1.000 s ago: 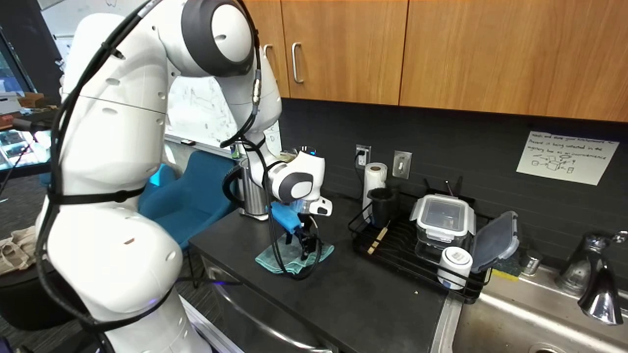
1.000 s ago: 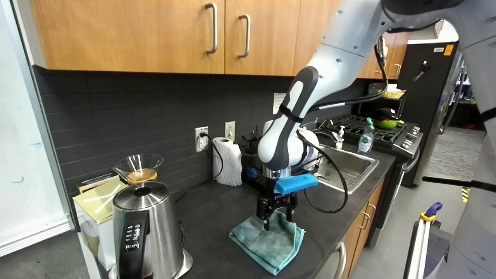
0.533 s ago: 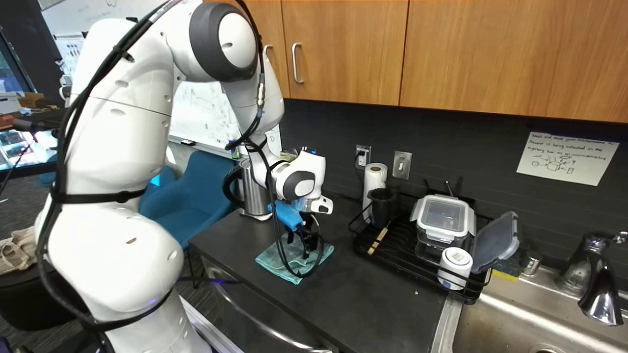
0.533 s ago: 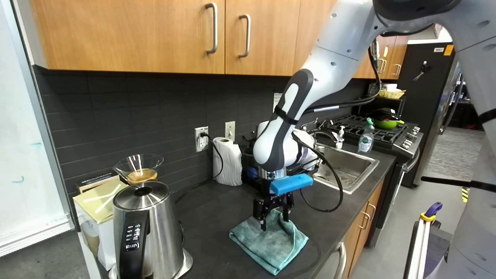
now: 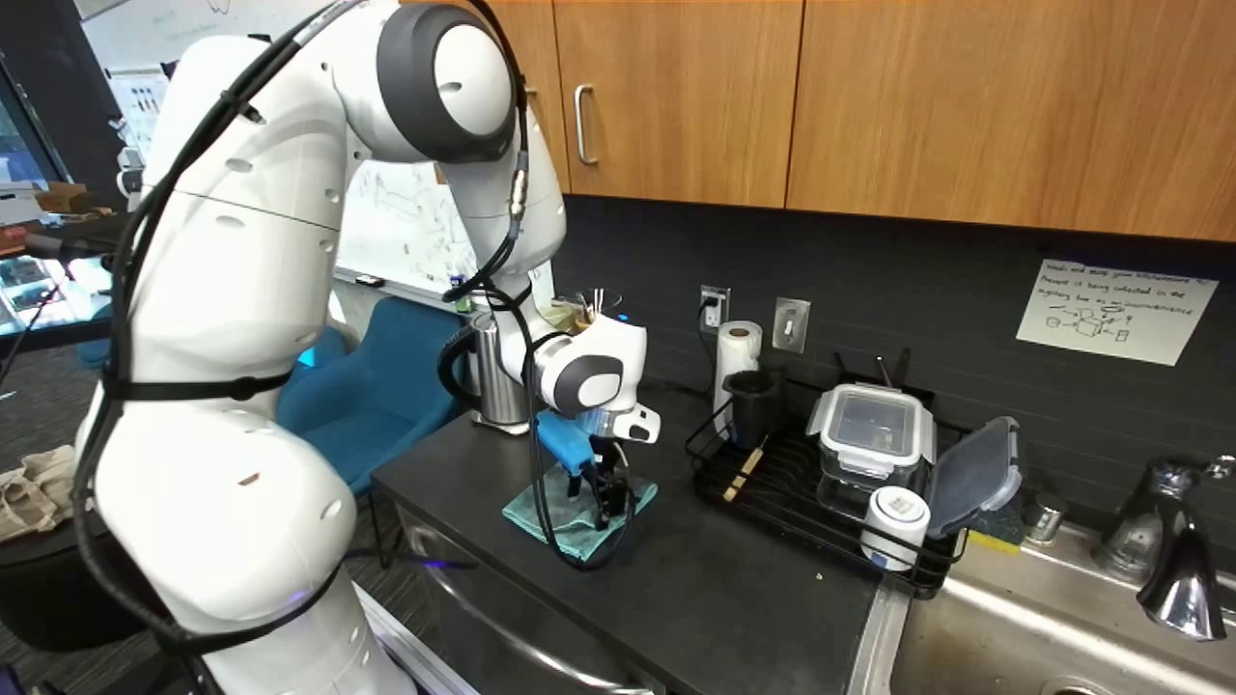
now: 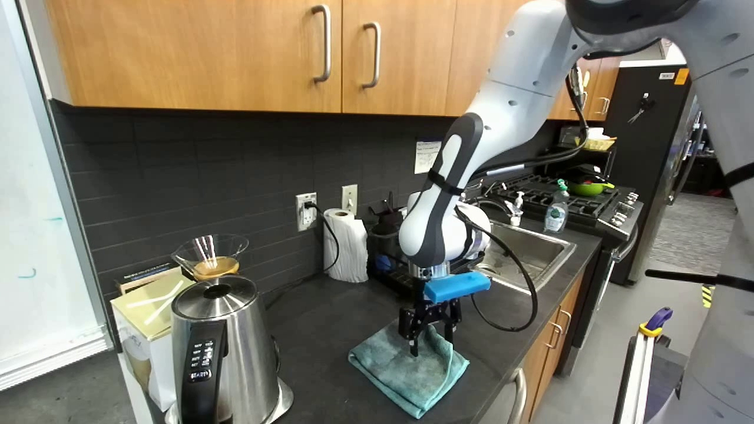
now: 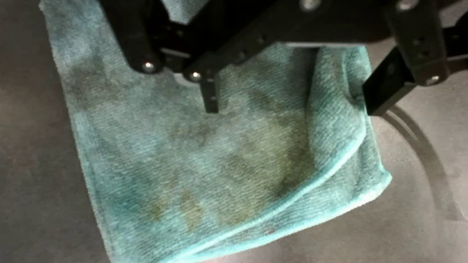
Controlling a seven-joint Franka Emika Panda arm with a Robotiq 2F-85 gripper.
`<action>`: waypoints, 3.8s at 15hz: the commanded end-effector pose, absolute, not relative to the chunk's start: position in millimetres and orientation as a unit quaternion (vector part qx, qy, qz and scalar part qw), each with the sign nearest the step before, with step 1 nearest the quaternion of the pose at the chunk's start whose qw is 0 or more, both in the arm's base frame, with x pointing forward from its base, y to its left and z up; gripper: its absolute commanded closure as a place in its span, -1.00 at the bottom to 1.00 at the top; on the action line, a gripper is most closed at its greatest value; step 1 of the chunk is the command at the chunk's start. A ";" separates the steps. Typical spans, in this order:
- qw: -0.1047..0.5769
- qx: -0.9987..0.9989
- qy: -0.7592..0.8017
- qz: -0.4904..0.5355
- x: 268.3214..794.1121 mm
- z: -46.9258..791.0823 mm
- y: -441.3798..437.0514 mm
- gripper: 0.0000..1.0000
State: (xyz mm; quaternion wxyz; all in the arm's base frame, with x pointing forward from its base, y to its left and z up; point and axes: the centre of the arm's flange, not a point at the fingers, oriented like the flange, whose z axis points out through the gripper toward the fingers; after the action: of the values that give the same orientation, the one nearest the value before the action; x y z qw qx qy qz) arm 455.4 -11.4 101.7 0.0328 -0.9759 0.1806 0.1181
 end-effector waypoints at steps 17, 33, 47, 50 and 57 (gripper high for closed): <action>0.035 -0.975 0.183 0.122 456.8 101.1 -12.6 0.71; -0.024 -0.981 0.193 0.014 386.2 209.6 19.4 0.98; -0.071 -0.968 0.241 -0.010 362.2 258.6 26.3 0.98; -0.041 -0.970 0.239 -0.027 351.1 271.4 22.2 0.98; -0.073 -0.964 0.168 -0.193 365.3 315.0 35.8 0.98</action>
State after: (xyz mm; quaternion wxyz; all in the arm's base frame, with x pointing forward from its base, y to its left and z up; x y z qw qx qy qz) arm 396.1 31.3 310.4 -0.0529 -0.9716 0.1921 -0.1279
